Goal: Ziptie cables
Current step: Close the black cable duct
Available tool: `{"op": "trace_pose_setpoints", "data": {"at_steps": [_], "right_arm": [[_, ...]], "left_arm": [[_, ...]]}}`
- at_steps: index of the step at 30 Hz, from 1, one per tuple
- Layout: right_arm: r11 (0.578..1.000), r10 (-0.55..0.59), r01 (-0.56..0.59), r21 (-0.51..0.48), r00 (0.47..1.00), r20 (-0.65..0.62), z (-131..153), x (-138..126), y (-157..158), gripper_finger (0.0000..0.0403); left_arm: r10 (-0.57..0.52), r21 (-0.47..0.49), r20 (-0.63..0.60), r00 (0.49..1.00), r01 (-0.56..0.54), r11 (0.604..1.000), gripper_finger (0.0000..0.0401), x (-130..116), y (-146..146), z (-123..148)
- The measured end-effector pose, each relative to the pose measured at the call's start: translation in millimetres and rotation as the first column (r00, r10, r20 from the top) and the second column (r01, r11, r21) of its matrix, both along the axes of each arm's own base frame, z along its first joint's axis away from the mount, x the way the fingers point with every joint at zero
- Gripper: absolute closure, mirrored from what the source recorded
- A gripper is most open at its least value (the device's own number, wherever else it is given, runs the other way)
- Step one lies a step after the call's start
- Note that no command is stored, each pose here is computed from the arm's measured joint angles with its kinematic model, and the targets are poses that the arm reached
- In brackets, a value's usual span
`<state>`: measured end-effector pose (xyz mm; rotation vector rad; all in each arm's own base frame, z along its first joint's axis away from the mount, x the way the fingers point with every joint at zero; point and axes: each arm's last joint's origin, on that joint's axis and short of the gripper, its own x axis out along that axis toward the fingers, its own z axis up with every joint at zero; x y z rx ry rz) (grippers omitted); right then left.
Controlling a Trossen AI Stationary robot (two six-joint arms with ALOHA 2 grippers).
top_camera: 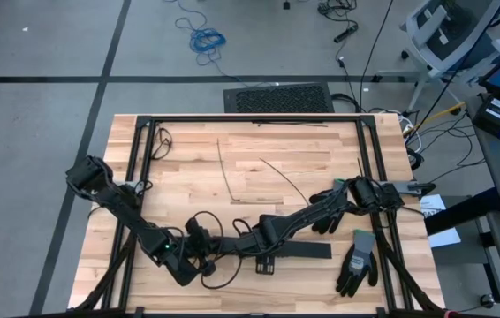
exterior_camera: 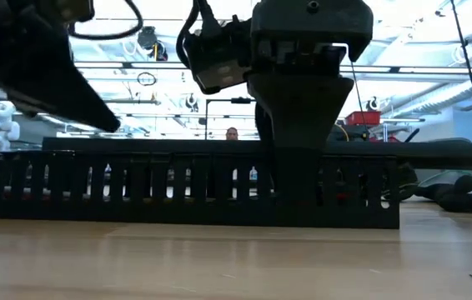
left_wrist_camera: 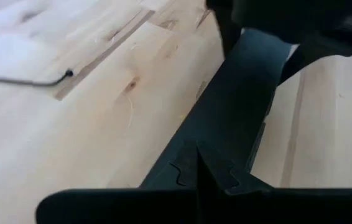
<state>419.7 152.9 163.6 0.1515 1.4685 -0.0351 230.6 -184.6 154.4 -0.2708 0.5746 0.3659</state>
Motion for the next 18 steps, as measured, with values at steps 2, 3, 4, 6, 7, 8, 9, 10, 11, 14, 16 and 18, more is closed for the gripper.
{"op": "trace_pose_setpoints", "data": {"at_steps": [2,3,4,6,7,8,9,10,11,14,16,18], "right_arm": [[1.0,0.011,-0.011,0.0,1.0,0.001,0.1,0.0,0.0,0.0158],[1.0,0.011,-0.011,0.0,1.0,0.0,0.1,-0.1,0.0,0.0158],[1.0,0.013,-0.013,-0.001,1.0,0.001,0.2,-0.1,0.0,0.0158],[1.0,0.018,-0.018,-0.001,1.0,0.001,0.3,-0.1,0.0,0.0158],[1.0,0.02,-0.02,-0.002,1.0,0.001,0.3,-0.1,0.0,0.0158],[1.0,0.021,-0.021,-0.002,1.0,0.001,0.3,-0.1,0.0,0.0158],[1.0,0.021,-0.021,-0.003,1.0,0.001,0.4,-0.2,-0.1,0.0158],[1.0,0.021,-0.021,-0.003,1.0,0.001,0.4,-0.2,-0.1,0.0158],[1.0,0.018,-0.018,-0.003,1.0,0.002,0.5,-0.2,-0.1,0.0158],[1.0,0.012,-0.012,-0.004,1.0,0.002,0.6,-0.2,-0.1,0.0158],[1.0,0.019,-0.019,-0.004,1.0,0.003,0.8,-0.2,-0.1,0.0156],[0.999,0.036,-0.036,0.008,0.999,-0.002,0.8,-0.4,0.2,0.0149]], "left_arm": [[-0.023,0.029,-0.002,1.0,0.023,0.999,0.04,0.7,-0.6,3.5],[-0.03,0.045,-0.003,1.0,0.03,0.999,0.04,1.6,-0.3,5.1],[-0.037,0.059,-0.004,0.999,0.037,0.998,0.0399,2.2,0.2,6.5],[-0.048,0.078,-0.006,0.999,0.049,0.996,0.0399,3.6,1.0,9.0],[-0.053,0.087,-0.008,0.999,0.053,0.995,0.0399,4.5,1.2,9.7],[-0.055,0.091,-0.007,0.998,0.056,0.994,0.0399,5.1,1.0,10.5],[-0.056,0.096,-0.005,0.998,0.056,0.994,0.0399,5.7,1.2,11.7],[-0.061,0.104,-0.004,0.998,0.061,0.993,0.0399,5.8,1.3,13.0],[-0.059,0.104,0.002,0.998,0.058,0.993,0.0399,5.9,1.8,14.3],[-0.058,0.099,0.009,0.998,0.057,0.993,0.0399,5.9,2.8,17.2],[-0.061,0.096,0.012,0.998,0.06,0.994,0.0399,5.5,2.9,19.0],[-0.061,0.092,0.014,0.998,0.06,0.994,0.0399,5.4,3.1,19.8]]}}
